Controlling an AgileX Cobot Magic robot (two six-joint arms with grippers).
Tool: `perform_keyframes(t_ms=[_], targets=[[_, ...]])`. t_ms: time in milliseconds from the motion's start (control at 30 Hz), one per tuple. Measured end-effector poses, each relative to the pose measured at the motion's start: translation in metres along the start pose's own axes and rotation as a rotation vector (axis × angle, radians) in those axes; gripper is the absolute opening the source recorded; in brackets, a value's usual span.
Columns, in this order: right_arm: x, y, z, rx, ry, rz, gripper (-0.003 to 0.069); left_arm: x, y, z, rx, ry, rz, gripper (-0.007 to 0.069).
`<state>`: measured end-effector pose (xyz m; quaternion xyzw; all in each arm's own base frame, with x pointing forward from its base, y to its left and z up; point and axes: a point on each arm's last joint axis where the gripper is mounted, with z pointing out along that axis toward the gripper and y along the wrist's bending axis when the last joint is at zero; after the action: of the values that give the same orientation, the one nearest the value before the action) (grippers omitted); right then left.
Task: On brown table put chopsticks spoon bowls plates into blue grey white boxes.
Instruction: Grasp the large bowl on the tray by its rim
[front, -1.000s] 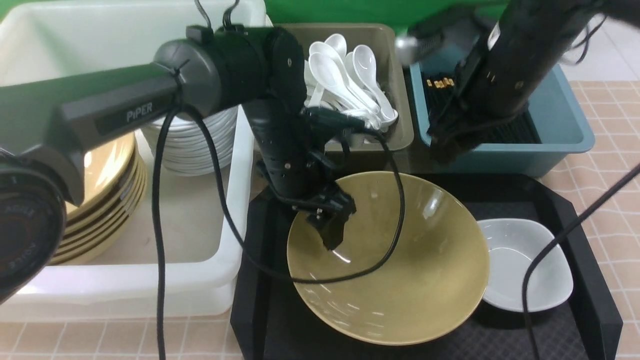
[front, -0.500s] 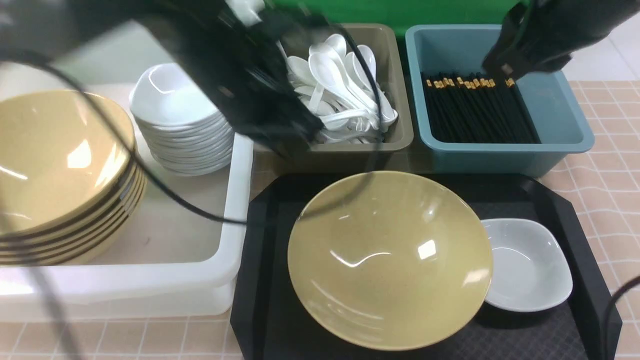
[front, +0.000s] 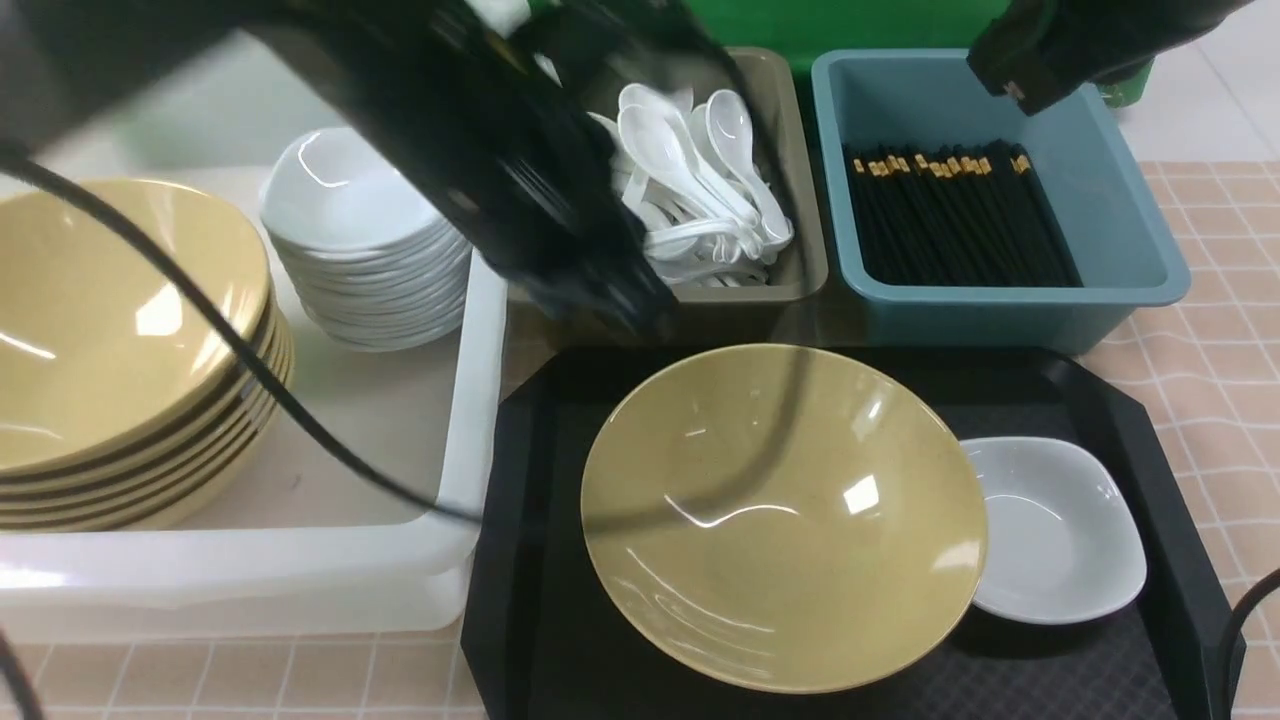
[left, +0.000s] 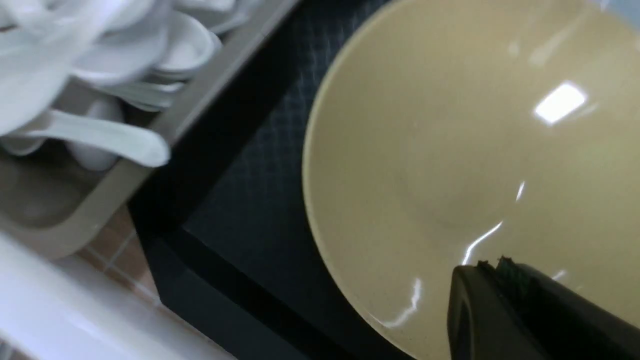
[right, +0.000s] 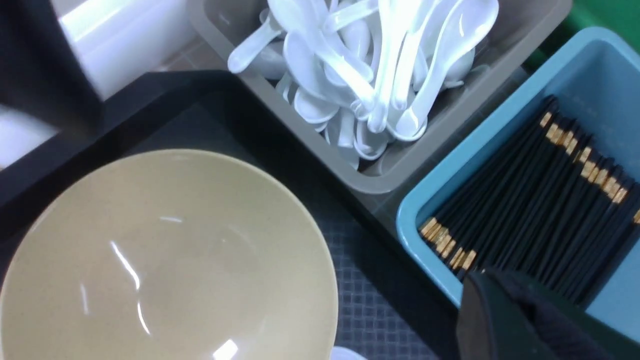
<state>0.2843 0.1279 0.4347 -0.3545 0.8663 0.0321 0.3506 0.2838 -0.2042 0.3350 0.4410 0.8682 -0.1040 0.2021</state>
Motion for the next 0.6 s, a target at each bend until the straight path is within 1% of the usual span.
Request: perform_keyframes(t_ms=[33,100,133,200,267,333,367,400,433,467,500,567,600], targets=[[0.001,0.0,0.0,-0.002,0.011,-0.002,0.0037,-0.002,-0.006,0.011,-0.035,0.04,0.007,0.0001],[0.002,0.0,0.0,-0.003,0.018,-0.003,0.0037,-0.004,-0.007,0.03,-0.106,0.096,-0.022,0.0003],[0.002,0.0,0.0,-0.003,0.018,-0.003,0.0037,-0.004,-0.007,0.03,-0.106,0.096,-0.022,0.0004],[0.002,0.0,0.0,-0.003,0.018,-0.003,0.0037,-0.004,-0.002,0.049,-0.133,0.139,-0.066,0.0016],[0.002,0.0,0.0,-0.003,0.018,-0.003,0.0037,-0.003,0.0,0.064,-0.131,0.17,-0.082,0.0067],[0.002,0.0,0.0,-0.003,0.018,-0.003,0.0037,-0.003,0.0,0.073,-0.116,0.182,-0.093,0.0134],[0.002,0.0,0.0,-0.003,0.018,-0.005,0.0037,-0.003,0.0,0.078,-0.104,0.181,-0.101,0.0211],[0.002,0.0,0.0,-0.003,0.019,-0.005,0.0037,-0.004,0.0,0.082,-0.1,0.175,-0.104,0.0272],[0.002,0.0,0.0,-0.003,0.019,-0.005,0.0037,-0.004,0.0,0.082,-0.098,0.175,-0.105,0.0285],[0.002,0.0,0.0,-0.003,0.019,-0.005,0.0037,-0.005,0.0,0.085,-0.094,0.164,-0.11,0.0372],[0.002,0.0,0.0,-0.003,0.019,-0.005,0.0037,-0.007,0.0,0.087,-0.092,0.154,-0.114,0.043],[0.002,0.0,0.0,-0.003,0.019,-0.005,0.0037,-0.007,0.001,0.091,-0.091,0.151,-0.114,0.0502],[0.002,0.0,0.0,-0.003,0.019,-0.005,0.0038,-0.007,0.001,0.095,-0.09,0.154,-0.115,0.0552]])
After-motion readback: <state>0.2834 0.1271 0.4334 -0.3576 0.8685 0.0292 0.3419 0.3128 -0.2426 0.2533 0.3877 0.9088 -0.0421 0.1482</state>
